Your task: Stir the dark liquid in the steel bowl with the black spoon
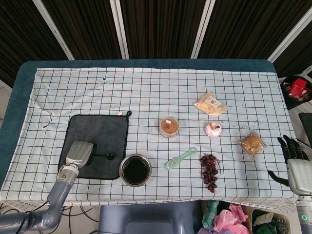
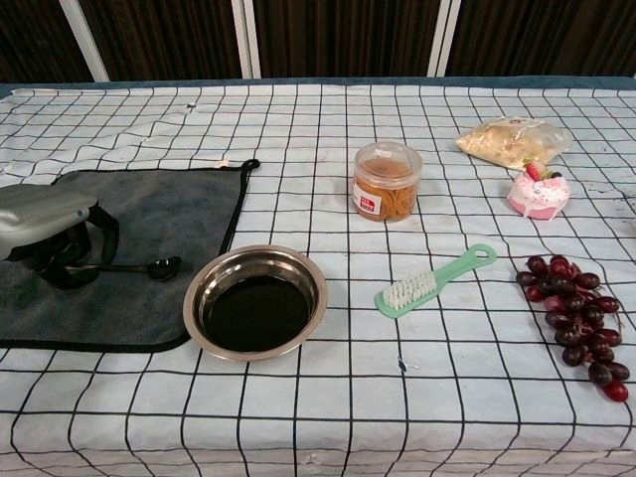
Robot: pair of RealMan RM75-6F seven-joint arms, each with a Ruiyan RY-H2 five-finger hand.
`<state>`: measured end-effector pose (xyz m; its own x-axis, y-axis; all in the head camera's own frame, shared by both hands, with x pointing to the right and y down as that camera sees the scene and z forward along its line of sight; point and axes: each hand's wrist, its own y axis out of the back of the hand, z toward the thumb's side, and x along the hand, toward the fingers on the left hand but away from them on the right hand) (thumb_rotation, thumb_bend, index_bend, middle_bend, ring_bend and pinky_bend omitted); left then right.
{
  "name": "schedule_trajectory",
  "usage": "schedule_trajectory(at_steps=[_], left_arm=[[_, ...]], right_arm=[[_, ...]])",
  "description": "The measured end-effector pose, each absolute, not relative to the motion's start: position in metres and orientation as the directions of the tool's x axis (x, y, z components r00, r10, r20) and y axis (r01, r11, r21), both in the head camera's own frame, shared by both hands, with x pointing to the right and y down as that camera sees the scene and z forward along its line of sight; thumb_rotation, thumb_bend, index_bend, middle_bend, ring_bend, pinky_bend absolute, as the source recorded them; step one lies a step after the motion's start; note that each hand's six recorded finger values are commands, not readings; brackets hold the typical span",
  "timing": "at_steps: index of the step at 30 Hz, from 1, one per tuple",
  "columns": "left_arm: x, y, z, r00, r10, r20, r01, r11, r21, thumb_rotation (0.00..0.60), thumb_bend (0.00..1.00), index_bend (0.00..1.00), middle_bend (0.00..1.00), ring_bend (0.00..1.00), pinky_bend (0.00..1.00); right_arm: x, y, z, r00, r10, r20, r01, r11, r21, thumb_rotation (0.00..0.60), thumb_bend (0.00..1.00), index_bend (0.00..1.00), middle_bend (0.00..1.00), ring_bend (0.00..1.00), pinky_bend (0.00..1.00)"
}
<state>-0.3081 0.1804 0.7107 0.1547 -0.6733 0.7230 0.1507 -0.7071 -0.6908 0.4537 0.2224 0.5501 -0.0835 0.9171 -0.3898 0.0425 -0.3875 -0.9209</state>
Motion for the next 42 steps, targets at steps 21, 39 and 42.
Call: schedule_trajectory(at_steps=[21,39,42], left_arm=[[-0.3061,0.1807,0.7115,0.159,-0.665,0.729,0.147,-0.715,-0.684,0.6,0.42,0.54,0.89,0.8,0.73],[-0.308,0.1773,0.7093,0.157,-0.678,0.719,0.121,-0.709,-0.695,0.6,0.47,0.56,0.89,0.8,0.73],[-0.3066,0.1756,0.7055,0.162,-0.683,0.712,0.118,-0.703,-0.701,0.6,0.47,0.56,0.89,0.8,0.73]], right_arm=[[0.4526,0.2231,0.5515,-0.082,0.914,-0.397,0.043,-0.395,-0.918,0.6,0.11,0.04,0.01,0.04,0.22],[0.4527,0.2231,0.5494,-0.08,0.917,-0.39,0.043,-0.388,-0.921,0.6,0.11,0.04,0.01,0.04,0.22],[0.4526,0.2233,0.5494,-0.08,0.917,-0.391,0.043,-0.389,-0.92,0.6,0.11,0.04,0.01,0.04,0.22]])
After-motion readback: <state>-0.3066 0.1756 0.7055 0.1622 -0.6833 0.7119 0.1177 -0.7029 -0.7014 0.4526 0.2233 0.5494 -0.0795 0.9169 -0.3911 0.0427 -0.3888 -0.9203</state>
